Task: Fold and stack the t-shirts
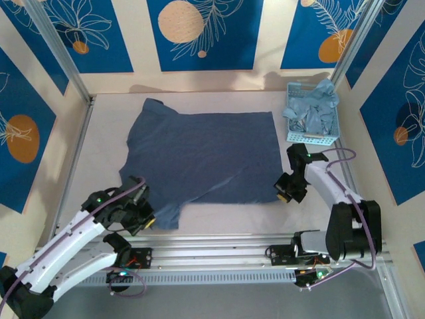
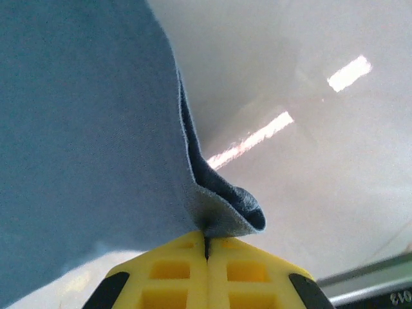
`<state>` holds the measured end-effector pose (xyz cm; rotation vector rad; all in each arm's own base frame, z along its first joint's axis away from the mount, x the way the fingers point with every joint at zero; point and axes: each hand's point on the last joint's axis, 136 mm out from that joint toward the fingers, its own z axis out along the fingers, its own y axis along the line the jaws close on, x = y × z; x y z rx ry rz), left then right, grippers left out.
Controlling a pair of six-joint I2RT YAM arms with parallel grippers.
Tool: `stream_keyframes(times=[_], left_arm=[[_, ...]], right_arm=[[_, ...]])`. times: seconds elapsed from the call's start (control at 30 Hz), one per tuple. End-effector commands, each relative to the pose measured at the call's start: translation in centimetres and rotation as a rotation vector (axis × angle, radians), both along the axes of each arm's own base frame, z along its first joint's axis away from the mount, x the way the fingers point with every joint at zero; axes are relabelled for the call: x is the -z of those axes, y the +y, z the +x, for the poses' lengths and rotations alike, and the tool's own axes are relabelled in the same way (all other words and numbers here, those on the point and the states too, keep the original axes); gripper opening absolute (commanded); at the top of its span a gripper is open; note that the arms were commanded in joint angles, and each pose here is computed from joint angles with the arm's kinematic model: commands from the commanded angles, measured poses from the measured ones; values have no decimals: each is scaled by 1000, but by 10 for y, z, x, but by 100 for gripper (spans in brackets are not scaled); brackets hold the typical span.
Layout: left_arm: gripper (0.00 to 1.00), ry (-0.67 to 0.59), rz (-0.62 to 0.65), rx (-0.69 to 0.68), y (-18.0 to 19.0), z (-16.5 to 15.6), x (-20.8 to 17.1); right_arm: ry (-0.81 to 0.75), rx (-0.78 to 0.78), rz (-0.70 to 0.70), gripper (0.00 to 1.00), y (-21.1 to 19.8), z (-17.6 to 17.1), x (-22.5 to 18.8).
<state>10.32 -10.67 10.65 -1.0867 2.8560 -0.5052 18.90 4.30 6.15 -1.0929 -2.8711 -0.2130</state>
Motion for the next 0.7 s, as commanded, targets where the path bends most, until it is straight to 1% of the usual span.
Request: stream_keyframes(times=[0.0,0.13,0.27,0.37,0.5,0.67], left_arm=[[0,99,104,-78,25,-23,-7],[0,-17,109,-72,11,16,-18],[0,-87,129,-68,-3,58,-25],[0,-141,133,-34,-16,93,-35],[0,-159,179,30,-18,128,-47],[0,-179,215,42,-6,161,-59]], right_arm=[[72,61,26,0,9,-16,-8],[81,100,46,0,12,-5,-10],[73,144,76,0,13,13,-11],[76,165,97,0,12,26,-12],[61,177,106,0,10,42,-20],[28,192,97,0,4,62,-31]])
